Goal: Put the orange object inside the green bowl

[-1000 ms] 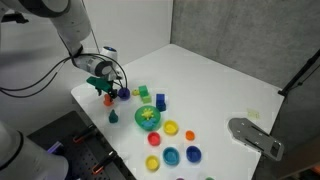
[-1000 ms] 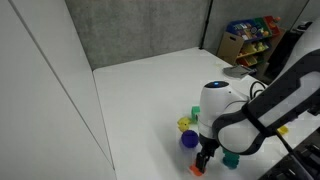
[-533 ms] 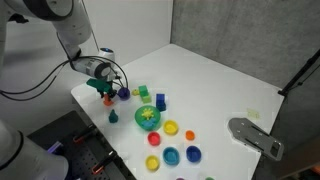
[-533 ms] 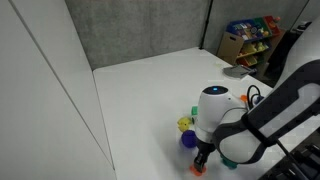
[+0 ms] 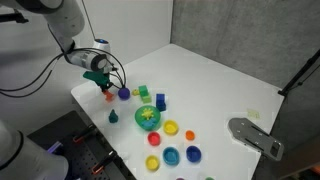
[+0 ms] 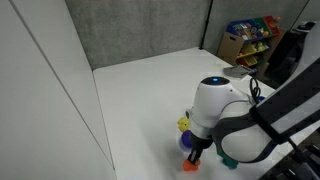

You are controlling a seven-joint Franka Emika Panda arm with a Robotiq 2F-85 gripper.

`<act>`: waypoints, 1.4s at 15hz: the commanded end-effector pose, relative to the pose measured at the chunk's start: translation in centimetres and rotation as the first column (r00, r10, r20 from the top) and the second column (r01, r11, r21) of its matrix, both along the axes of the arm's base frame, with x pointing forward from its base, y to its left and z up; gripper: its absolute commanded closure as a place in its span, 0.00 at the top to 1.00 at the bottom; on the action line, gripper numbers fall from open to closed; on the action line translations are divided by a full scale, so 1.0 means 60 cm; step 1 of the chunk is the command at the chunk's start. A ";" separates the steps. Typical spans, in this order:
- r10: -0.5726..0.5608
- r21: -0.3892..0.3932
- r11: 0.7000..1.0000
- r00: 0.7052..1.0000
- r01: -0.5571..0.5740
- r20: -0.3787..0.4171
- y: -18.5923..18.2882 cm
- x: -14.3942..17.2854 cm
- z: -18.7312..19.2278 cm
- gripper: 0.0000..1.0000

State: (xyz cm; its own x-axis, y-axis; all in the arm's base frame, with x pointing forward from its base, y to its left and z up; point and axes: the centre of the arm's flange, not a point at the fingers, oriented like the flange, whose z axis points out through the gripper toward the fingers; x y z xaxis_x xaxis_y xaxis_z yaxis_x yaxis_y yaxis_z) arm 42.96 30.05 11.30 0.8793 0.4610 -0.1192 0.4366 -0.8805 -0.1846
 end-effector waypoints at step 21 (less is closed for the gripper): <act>-0.064 0.089 0.993 0.985 0.078 -0.160 -0.068 0.011 -0.026 1.00</act>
